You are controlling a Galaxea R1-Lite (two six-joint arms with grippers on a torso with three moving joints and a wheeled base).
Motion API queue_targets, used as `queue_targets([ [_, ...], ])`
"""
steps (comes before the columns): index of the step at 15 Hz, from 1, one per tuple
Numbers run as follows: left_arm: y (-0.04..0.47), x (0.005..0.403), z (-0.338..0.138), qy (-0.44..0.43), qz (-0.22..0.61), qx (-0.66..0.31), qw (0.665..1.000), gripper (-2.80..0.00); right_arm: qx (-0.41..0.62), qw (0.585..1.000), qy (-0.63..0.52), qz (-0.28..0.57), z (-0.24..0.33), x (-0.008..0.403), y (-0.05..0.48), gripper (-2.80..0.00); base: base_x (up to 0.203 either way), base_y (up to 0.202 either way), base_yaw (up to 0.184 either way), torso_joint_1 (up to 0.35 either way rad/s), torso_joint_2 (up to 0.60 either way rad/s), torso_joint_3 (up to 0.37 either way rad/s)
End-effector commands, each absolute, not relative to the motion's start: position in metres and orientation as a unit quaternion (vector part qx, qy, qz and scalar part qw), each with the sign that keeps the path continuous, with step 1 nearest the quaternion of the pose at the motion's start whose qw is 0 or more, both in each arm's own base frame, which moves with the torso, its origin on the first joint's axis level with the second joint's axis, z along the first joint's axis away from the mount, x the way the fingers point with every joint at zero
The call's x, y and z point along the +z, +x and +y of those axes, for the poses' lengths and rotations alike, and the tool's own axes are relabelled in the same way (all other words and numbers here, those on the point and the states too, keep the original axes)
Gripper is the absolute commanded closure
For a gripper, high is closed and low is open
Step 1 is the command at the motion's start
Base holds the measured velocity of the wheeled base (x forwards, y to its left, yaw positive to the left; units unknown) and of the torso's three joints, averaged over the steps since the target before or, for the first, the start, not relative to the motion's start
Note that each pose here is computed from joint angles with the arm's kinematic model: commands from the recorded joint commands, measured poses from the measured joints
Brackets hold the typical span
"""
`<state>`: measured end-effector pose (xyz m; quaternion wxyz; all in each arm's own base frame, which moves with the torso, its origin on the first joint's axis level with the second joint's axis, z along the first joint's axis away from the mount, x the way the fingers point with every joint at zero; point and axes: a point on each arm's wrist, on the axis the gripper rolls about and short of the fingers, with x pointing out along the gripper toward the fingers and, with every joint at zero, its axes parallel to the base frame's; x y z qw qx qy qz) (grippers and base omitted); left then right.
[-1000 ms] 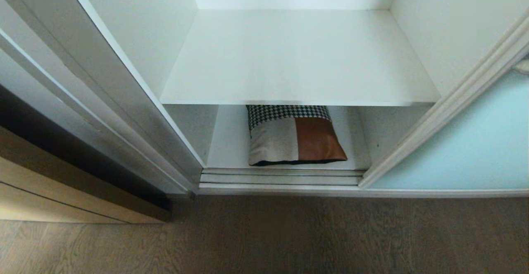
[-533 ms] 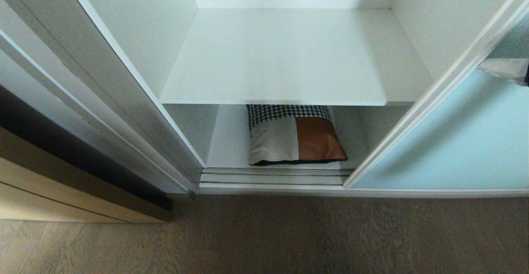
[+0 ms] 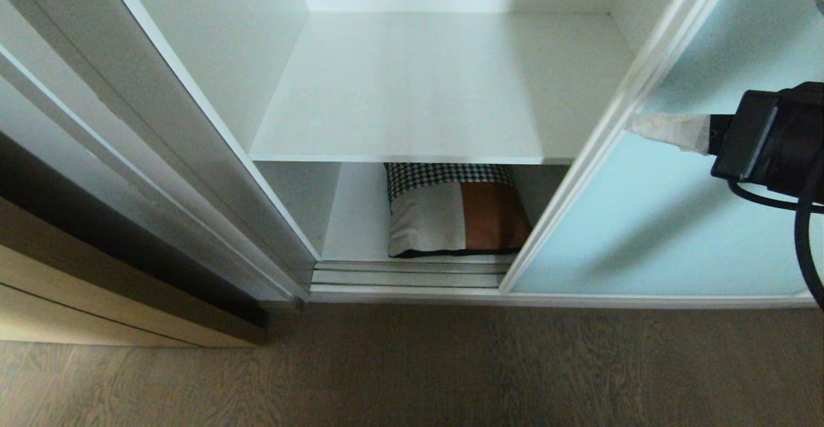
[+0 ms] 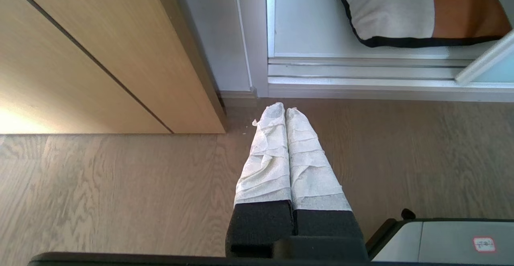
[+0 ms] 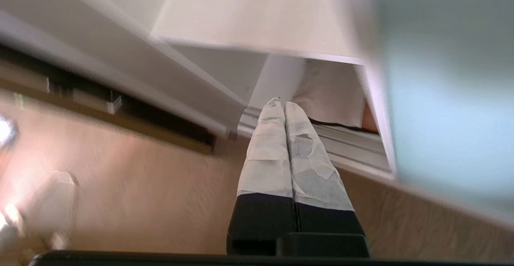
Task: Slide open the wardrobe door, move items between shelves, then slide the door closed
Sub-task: Close the door
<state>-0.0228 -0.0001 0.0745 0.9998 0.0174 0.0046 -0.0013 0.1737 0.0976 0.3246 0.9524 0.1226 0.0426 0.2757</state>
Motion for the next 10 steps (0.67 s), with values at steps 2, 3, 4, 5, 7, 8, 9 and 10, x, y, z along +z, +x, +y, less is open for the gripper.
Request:
queue_targets([
  [2, -0.023, 0.074, 0.0, 0.018, 0.006, -0.001, 1.0, 0.0, 0.314, 0.944, 0.104, 0.016, 0.112, 0.332, 0.156, 0.0, 0.0, 0.0, 0.0, 0.0, 0.0, 0.0],
  [3, -0.023, 0.074, 0.0, 0.018, 0.006, -0.001, 1.0, 0.0, 0.322, 0.941, 0.106, 0.009, 0.11, 0.334, 0.149, 0.0, 0.0, 0.0, 0.0, 0.0, 0.0, 0.0],
  [4, -0.023, 0.074, 0.0, 0.018, 0.006, -0.001, 1.0, 0.0, 0.331, 0.938, 0.108, 0.005, 0.106, 0.335, 0.139, 0.0, 0.0, 0.0, 0.0, 0.0, 0.0, 0.0],
  [5, -0.023, 0.074, 0.0, 0.018, 0.006, -0.001, 1.0, 0.0, 0.339, 0.934, 0.108, 0.0, 0.102, 0.334, 0.129, 0.0, 0.0, 0.0, 0.0, 0.0, 0.0, 0.0],
  [7, -0.023, 0.074, 0.0, 0.018, 0.006, -0.001, 1.0, 0.0, 0.365, 0.925, 0.107, 0.002, 0.096, 0.33, 0.112, 0.0, 0.0, 0.0, 0.0, 0.0, 0.0, 0.0],
  [8, -0.023, 0.074, 0.0, 0.018, 0.006, 0.0, 1.0, 0.0, 0.379, 0.919, 0.104, 0.01, 0.093, 0.328, 0.105, 0.0, 0.0, 0.0, 0.0, 0.0, 0.0, 0.0],
  [9, -0.023, 0.074, 0.0, 0.018, 0.006, -0.001, 1.0, 0.0, 0.394, 0.913, 0.104, 0.013, 0.088, 0.329, 0.098, 0.0, 0.0, 0.0, 0.0, 0.0, 0.0, 0.0],
  [10, -0.023, 0.074, 0.0, 0.018, 0.006, -0.001, 1.0, 0.0, 0.401, 0.91, 0.106, 0.011, 0.084, 0.33, 0.093, 0.0, 0.0, 0.0, 0.0, 0.0, 0.0, 0.0],
])
